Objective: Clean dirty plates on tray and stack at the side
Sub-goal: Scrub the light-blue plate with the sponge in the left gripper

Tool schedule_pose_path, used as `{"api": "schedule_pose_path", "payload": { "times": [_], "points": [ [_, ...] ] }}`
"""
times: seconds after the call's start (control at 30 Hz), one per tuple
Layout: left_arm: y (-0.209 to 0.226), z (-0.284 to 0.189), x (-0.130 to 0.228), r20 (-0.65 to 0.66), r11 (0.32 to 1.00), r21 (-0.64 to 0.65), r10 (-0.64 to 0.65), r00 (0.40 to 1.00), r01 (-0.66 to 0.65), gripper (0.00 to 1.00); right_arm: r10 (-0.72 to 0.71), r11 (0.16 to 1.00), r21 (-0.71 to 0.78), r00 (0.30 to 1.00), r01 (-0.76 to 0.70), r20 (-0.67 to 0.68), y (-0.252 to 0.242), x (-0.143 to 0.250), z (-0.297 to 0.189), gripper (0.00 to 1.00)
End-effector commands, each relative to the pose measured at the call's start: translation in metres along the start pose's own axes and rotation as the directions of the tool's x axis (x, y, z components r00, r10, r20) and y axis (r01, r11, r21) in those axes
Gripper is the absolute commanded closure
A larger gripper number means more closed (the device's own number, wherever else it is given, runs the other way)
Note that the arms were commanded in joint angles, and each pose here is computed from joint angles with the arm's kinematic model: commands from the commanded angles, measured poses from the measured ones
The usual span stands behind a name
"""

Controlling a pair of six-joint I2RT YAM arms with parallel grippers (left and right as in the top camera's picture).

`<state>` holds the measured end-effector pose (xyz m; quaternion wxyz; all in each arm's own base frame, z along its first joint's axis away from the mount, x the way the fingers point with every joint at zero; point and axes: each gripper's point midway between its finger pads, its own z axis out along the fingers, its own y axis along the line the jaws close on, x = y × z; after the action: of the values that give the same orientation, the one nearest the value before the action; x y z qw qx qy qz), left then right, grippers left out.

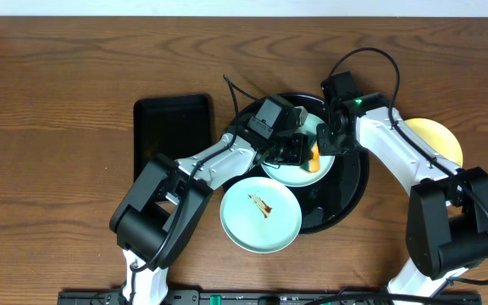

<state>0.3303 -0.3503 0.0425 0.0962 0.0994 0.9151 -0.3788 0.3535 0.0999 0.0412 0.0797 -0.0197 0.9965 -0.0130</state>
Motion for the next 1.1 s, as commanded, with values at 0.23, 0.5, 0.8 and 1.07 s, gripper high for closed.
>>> {"api": "schedule_pose_path", "payload": {
  "times": [0.23,0.5,0.8,1.07],
  "points": [
    [0.049,-0.011,-0.024,0.085,0.988,-0.131,-0.071,0.994,0.082,0.92,-0.009,0.999,0.042,1.000,0.010,-0.028,-0.005,0.011,0.000,0.99],
    [0.080,-0.027,-0.038,0.140,0.969,-0.201,-0.117,0.983,0.144,0.92,-0.010,0.999,0.042,0.999,0.012,-0.030,-0.004,0.012,0.000,0.99],
    [0.101,-0.039,-0.036,0.134,0.951,-0.232,-0.178,0.975,0.205,0.92,-0.010,0.999,0.042,0.999,0.012,-0.030,-0.004,0.012,0.000,0.99],
    [0.099,-0.068,-0.035,0.167,0.925,-0.316,-0.166,0.972,0.212,0.92,-0.010,0.999,0.042,1.000,0.012,-0.029,-0.004,0.012,0.000,0.99]
  ]
}}
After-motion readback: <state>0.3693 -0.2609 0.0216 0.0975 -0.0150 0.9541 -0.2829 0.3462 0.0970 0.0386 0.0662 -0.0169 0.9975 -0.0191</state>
